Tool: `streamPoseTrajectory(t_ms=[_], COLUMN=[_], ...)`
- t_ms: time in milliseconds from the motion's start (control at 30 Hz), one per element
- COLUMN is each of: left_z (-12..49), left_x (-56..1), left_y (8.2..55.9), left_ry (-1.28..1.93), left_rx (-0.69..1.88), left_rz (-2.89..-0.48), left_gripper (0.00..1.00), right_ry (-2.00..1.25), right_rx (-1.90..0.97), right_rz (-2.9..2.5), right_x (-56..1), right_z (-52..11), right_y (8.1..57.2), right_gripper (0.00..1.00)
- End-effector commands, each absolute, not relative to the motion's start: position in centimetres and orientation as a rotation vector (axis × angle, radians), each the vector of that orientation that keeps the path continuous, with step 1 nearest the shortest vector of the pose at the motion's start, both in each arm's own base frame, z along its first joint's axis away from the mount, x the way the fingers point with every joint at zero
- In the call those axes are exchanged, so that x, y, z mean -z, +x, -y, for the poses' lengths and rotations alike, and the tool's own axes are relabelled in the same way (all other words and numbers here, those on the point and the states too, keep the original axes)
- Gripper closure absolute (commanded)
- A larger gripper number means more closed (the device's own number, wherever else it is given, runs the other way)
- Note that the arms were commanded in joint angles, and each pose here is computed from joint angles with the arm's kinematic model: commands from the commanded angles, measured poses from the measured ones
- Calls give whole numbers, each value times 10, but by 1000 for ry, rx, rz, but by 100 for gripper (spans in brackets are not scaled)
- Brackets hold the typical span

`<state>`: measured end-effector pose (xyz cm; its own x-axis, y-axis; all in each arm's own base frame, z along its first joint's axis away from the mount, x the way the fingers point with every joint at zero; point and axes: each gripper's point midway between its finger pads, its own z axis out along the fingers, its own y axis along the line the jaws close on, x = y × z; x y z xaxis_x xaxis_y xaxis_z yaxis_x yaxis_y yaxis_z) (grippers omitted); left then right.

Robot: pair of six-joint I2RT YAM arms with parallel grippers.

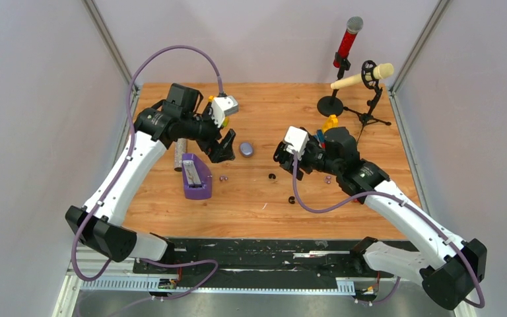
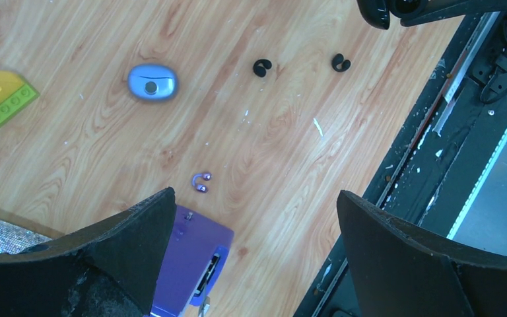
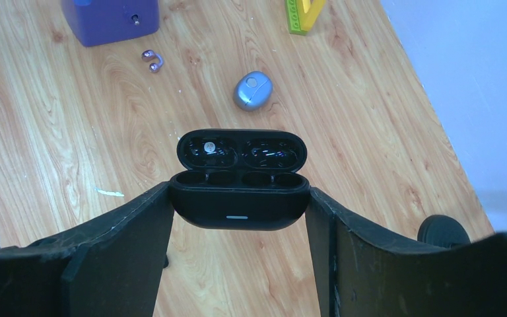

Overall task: Insert the wireless bluetooth earbuds into the charging case
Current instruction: Open the charging case.

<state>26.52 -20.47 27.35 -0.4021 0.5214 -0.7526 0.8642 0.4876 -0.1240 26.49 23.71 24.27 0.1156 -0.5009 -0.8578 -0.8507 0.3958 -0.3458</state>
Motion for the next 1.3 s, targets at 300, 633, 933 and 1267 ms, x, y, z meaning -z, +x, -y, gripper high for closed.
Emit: streamPoseTrajectory(t_ms=[300,633,933,1267], left_z=[201,216,241,270], left_x=[-281,-298,-296,-282], left_y=[275,276,296,308], left_ry=[1108,1085,1021,1042], left_rx=[647,750,891,934], left_rz=[-2068,-2030,-2046,-2094], left_gripper=[0,0,0,0], right_ry=[-1244,-1221,-1235,-1249], right_rx=[-404,-387,-388,-401], right_rz=[-1446,-1415,-1398,-1383], right_x=[-259,-263,-259,-258], right_z=[-238,-236,-237,-238], right_y=[257,257,255,251], right_gripper=[42,42,41,40])
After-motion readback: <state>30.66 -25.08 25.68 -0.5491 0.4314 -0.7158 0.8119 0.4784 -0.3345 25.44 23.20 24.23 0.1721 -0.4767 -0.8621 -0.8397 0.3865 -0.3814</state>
